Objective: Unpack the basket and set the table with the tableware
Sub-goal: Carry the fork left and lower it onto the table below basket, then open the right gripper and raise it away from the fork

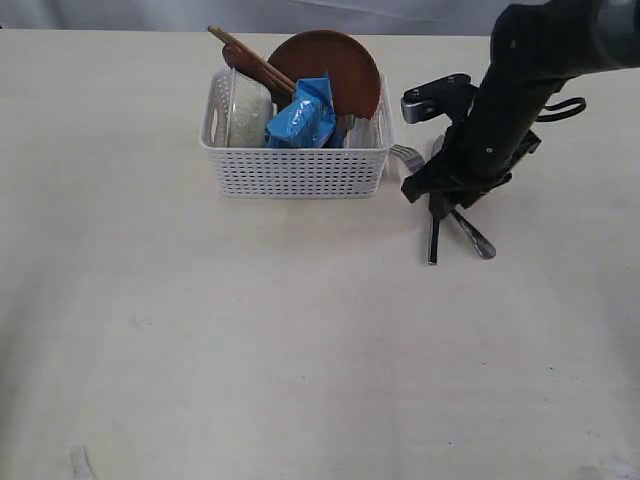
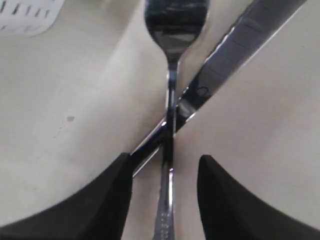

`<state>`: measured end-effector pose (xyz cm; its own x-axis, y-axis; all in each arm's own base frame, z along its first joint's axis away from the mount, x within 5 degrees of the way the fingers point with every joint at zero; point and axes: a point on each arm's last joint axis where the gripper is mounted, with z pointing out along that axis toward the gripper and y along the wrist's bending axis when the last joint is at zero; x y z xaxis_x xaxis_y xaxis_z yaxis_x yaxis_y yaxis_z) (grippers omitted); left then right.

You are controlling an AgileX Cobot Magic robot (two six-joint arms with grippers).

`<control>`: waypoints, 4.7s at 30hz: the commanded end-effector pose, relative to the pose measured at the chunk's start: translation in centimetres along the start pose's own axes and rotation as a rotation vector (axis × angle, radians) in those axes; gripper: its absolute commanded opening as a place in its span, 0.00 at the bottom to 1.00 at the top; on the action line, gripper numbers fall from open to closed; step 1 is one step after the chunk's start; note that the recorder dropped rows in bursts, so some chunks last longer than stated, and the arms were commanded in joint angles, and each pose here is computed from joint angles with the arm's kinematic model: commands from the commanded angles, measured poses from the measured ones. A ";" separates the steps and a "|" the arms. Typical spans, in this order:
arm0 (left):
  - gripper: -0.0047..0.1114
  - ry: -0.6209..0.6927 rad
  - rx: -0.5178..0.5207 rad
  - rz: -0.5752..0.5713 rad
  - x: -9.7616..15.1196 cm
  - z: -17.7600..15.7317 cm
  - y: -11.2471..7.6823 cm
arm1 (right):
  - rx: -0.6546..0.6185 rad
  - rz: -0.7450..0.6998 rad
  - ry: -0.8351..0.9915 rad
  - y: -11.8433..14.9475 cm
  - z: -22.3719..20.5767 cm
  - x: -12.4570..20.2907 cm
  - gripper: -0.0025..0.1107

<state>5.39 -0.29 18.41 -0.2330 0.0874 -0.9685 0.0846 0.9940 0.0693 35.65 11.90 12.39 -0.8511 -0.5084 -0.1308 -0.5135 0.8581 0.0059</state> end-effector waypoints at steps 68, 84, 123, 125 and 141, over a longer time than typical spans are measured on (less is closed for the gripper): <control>0.04 -0.008 -0.004 0.004 0.0 0.0 0.0 | -0.334 0.431 -0.103 16.1 -0.8 8.1 0.02; 0.04 -0.008 -0.004 0.004 0.0 0.0 0.0 | -0.359 0.447 -0.065 16.8 0.2 6.4 0.02; 0.04 -0.008 -0.004 0.004 0.0 0.0 0.0 | 0.111 0.505 -0.112 4.7 -5.2 1.5 0.41; 0.04 -0.008 -0.004 0.004 0.0 0.0 0.0 | 0.087 0.500 -0.108 4.9 -4.4 1.3 0.41; 0.04 -0.008 -0.004 0.004 0.0 0.0 0.0 | 0.095 0.472 -0.045 4.5 0.8 1.0 0.41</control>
<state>5.39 -0.29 18.41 -0.2330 0.0874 -0.9685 0.0846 0.9940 0.0693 32.32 15.74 12.14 -0.9817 -0.0456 -0.1849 -0.0462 0.9989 -0.0009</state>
